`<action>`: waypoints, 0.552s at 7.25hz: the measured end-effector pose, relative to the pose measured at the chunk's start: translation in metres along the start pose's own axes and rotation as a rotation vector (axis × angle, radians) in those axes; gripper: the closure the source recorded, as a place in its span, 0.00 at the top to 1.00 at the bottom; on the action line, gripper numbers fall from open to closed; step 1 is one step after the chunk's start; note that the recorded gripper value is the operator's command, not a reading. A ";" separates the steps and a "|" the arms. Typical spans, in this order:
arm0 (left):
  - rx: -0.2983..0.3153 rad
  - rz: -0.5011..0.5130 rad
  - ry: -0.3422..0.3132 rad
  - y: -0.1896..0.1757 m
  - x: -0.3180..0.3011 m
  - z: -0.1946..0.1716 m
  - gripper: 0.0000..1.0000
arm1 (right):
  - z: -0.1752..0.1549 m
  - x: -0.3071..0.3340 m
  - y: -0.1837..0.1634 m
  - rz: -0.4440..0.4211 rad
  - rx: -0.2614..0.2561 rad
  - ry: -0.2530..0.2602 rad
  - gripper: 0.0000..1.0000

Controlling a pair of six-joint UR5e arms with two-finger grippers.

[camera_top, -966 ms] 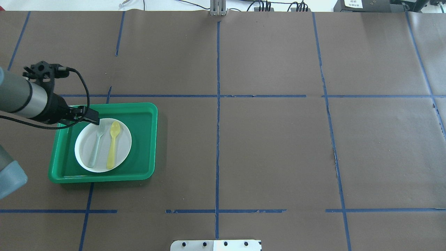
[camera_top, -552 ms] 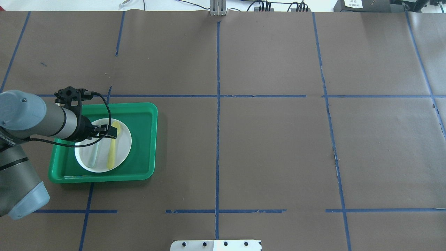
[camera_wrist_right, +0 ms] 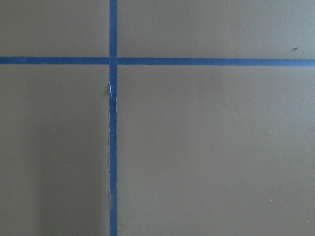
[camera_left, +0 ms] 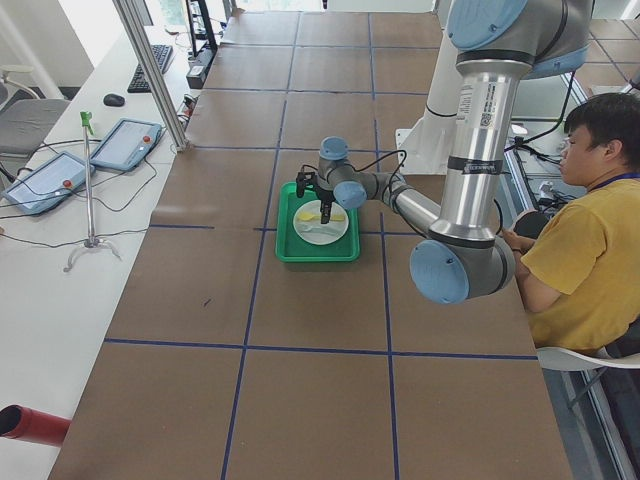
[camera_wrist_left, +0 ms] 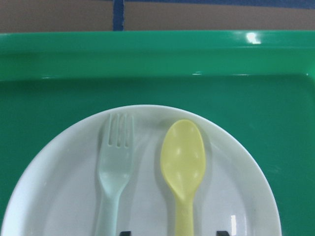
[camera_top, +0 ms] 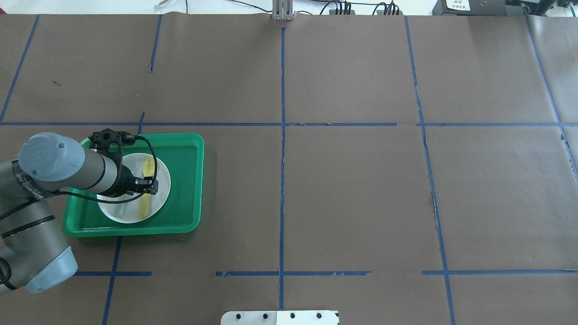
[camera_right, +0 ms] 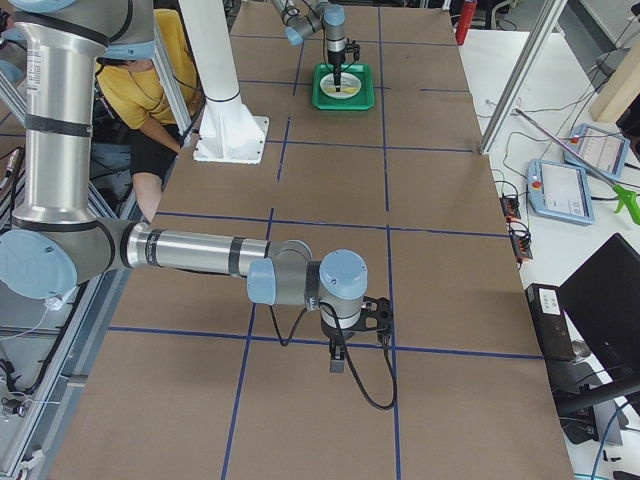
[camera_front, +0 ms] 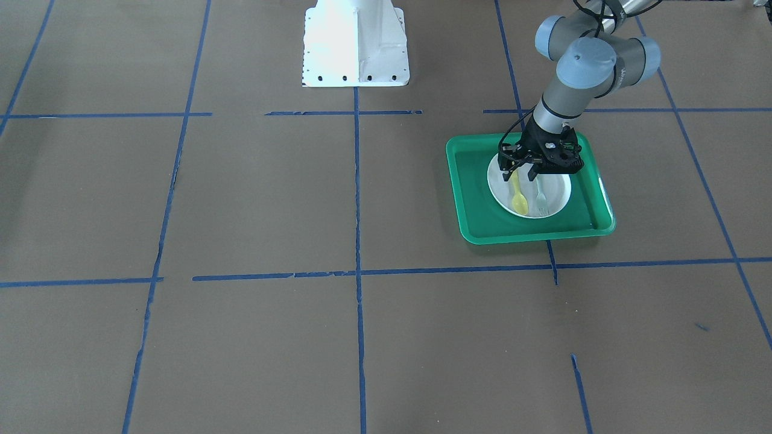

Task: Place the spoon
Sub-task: 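Close the left gripper on the yellow spoon handle and lift it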

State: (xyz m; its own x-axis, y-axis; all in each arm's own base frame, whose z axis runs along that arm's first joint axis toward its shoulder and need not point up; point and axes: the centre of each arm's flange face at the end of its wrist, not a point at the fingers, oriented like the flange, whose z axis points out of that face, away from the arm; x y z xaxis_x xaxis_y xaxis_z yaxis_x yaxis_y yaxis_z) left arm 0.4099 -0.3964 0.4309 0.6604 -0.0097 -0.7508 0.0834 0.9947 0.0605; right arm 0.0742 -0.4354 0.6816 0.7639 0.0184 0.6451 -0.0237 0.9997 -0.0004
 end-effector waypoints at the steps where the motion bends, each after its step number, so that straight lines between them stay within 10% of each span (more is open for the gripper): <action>1: -0.006 -0.003 -0.005 0.000 0.004 0.004 0.41 | 0.000 0.000 0.000 0.000 0.000 0.000 1.00; 4: -0.011 -0.006 -0.011 0.000 0.004 0.007 0.00 | 0.000 0.000 0.000 0.000 0.000 0.000 1.00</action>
State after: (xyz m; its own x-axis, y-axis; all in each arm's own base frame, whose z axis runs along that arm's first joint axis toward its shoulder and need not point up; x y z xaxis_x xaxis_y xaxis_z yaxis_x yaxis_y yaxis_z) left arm 0.4178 -0.3967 0.4325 0.6684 -0.0167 -0.7436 0.0792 0.9957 0.0489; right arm 0.0742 -0.4354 0.6816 0.7639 0.0181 0.6450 -0.0235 0.9997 -0.0001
